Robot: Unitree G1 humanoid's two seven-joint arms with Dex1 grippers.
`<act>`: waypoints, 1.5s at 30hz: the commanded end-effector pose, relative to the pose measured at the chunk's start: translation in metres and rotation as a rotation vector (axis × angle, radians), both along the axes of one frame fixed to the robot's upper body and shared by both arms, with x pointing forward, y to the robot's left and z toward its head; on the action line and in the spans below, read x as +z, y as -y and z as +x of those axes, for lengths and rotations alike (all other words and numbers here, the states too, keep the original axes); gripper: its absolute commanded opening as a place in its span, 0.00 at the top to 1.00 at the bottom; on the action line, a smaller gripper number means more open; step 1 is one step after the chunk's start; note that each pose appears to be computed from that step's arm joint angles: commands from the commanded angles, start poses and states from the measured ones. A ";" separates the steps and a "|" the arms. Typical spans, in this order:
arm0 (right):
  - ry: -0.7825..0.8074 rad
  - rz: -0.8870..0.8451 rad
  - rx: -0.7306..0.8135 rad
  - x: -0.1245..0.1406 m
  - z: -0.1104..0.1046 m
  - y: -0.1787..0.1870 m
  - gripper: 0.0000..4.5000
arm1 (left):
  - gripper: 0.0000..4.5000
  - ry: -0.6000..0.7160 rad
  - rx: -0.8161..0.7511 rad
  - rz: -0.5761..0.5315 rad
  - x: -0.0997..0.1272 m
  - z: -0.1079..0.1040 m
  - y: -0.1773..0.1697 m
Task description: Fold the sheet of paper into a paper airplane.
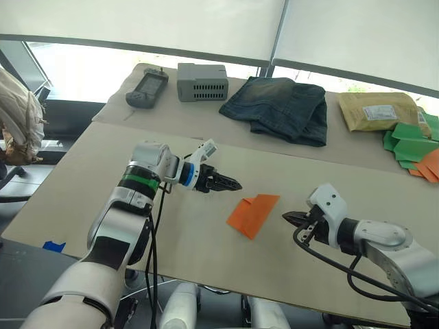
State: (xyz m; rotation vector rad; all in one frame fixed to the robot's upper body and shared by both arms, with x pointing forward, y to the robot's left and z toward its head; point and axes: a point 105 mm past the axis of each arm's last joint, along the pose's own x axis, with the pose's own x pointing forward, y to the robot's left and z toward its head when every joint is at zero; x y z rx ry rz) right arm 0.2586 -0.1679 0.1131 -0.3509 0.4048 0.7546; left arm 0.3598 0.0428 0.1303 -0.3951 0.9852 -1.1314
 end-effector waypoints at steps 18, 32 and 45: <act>0.177 0.058 -0.195 0.036 0.021 0.029 1.00 | 0.15 0.931 -0.134 -0.261 0.123 -0.006 0.000; 0.251 0.282 -0.401 0.027 0.027 0.043 1.00 | 0.15 1.081 0.314 -0.054 0.069 -0.037 -0.051; 0.211 0.129 -0.256 0.015 0.009 0.032 1.00 | 0.15 0.657 0.045 -0.135 0.061 -0.036 0.006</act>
